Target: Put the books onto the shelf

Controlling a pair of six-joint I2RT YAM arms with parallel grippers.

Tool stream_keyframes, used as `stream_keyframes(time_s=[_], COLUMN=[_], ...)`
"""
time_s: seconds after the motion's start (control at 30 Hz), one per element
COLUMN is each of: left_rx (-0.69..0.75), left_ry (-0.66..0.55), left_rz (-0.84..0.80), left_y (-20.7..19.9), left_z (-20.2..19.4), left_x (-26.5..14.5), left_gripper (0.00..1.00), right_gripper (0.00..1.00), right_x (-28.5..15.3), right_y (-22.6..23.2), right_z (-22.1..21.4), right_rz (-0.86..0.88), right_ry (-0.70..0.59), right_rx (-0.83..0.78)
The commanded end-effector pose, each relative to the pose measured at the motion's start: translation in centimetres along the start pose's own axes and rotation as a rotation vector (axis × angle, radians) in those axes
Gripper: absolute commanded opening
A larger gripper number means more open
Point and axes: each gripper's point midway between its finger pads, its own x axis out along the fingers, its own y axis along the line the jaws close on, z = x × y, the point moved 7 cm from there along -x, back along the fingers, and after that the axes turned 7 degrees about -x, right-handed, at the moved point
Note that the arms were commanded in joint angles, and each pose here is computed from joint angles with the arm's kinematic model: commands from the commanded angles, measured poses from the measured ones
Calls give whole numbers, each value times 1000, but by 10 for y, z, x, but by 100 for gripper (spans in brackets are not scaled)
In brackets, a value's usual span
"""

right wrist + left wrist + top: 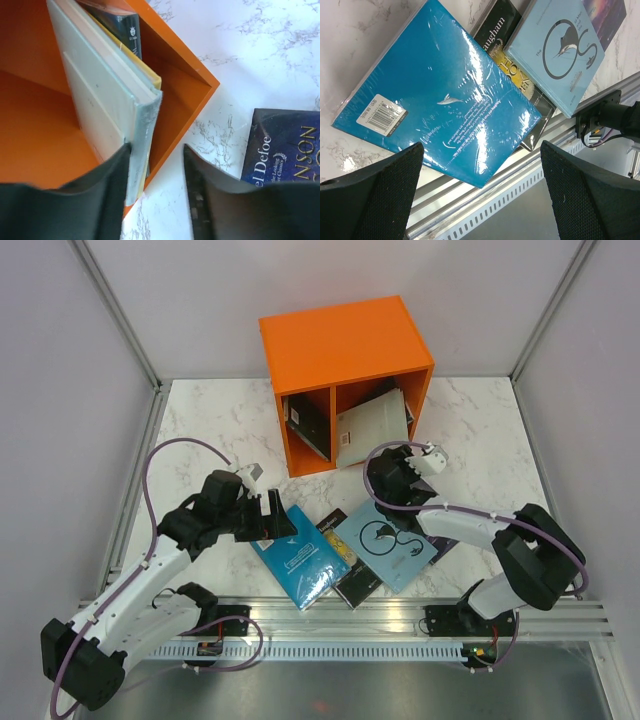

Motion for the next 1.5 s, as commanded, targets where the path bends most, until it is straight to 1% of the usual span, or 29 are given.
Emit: stream_keyframes(time_s=[0.0, 0.03, 0.13, 0.2, 0.23, 0.27, 0.4, 0.43, 0.5, 0.57, 0.63, 0.67, 0.7, 0.73, 0.77, 0.8, 0.83, 0.9, 0.97, 1.0, 1.07, 1.1, 1.17, 1.2, 1.23, 1.3, 1.37, 1.47], left_rx=[23, 21, 22, 21, 20, 19, 22, 20, 21, 20, 21, 21, 22, 22, 22, 22, 22, 22, 23, 24, 25, 25, 26, 26, 27, 29, 30, 31], left_ry=[-41, -40, -43, -43, -41, -43, -45, -44, -44, -43, -44, -44, -47, -47, -46, -47, -46, -45, -46, -47, -50, -50, -50, -51, -49, -52, -56, -63], left_rz=[-6, -5, -6, -2, -2, -2, -3, -3, -2, 1, 0, -2, -3, -3, -2, -3, -4, -6, -10, -11, -14, -16, -18, -19, -19, -23, -23, -23], left_y=[-1, -1, -2, -1, -1, -1, -1, -1, -1, -1, -1, -1, -1, -1, -1, -1, -1, -1, -2, -2, -2, -2, -2, -2, -2, -3, -3, -3], left_z=[4, 4, 5, 5, 4, 5, 5, 5, 5, 5, 5, 5, 5, 5, 5, 5, 6, 5, 5, 5, 5, 5, 5, 5, 5, 5, 5, 6], left_x=[0, 0, 0, 1, 1, 1, 0, 0, 1, 1, 1, 1, 0, 0, 1, 1, 1, 2, 2, 2, 1, 1, 1, 1, 1, 1, 0, -1], left_gripper=[100, 100, 100, 100, 100, 100, 100, 100, 100, 100, 100, 100, 100, 100, 100, 100, 100, 100, 100, 100, 100, 100, 100, 100, 100, 100, 100, 100], right_gripper=[42, 32, 19, 12, 4, 1, 0, 0, 0, 0, 0, 8, 42, 64, 77, 85, 90, 94, 98, 96, 82, 59, 32, 5, 0, 0, 0, 0], right_x=[2, 3, 6, 10, 11, 12, 17, 18, 18, 14, 8, 5, 3, 0, -3, -6, -10, -17, -25, -27, -32, -34, -35, -37, -37, -36, -32, -22], right_y=[-40, -40, -38, -35, -34, -34, -33, -34, -27, -21, -14, -12, -11, -6, -5, -5, -2, -4, -6, -10, -16, -20, -26, -31, -34, -36, -41, -22], right_z=[-10, -11, -16, -19, -21, -24, -31, -33, -32, -27, -17, -13, -10, 0, 5, 7, 17, 23, 34, 35, 39, 38, 38, 36, 34, 30, 21, 13], right_rz=[-96, -99, -103, -101, -100, -101, -92, -90, -72, -33, 27, 44, 55, 72, 81, 78, 91, 87, 98, 97, 100, 90, 74, 60, 48, 23, -23, -37], right_ry=[7, 7, 15, 25, 32, 37, 58, 66, 76, 79, 78, 75, 78, 68, 65, 70, 63, 70, 65, 70, 80, 89, 97, 114, 123, 133, 149, 158], right_rx=[-185, -190, -228, -241, -243, -245, -244, -267, -265, -267, -232, -241, -241, -226, -237, -254, -245, -270, -255, -265, -262, -268, -263, -266, -279, -264, -302, -325])
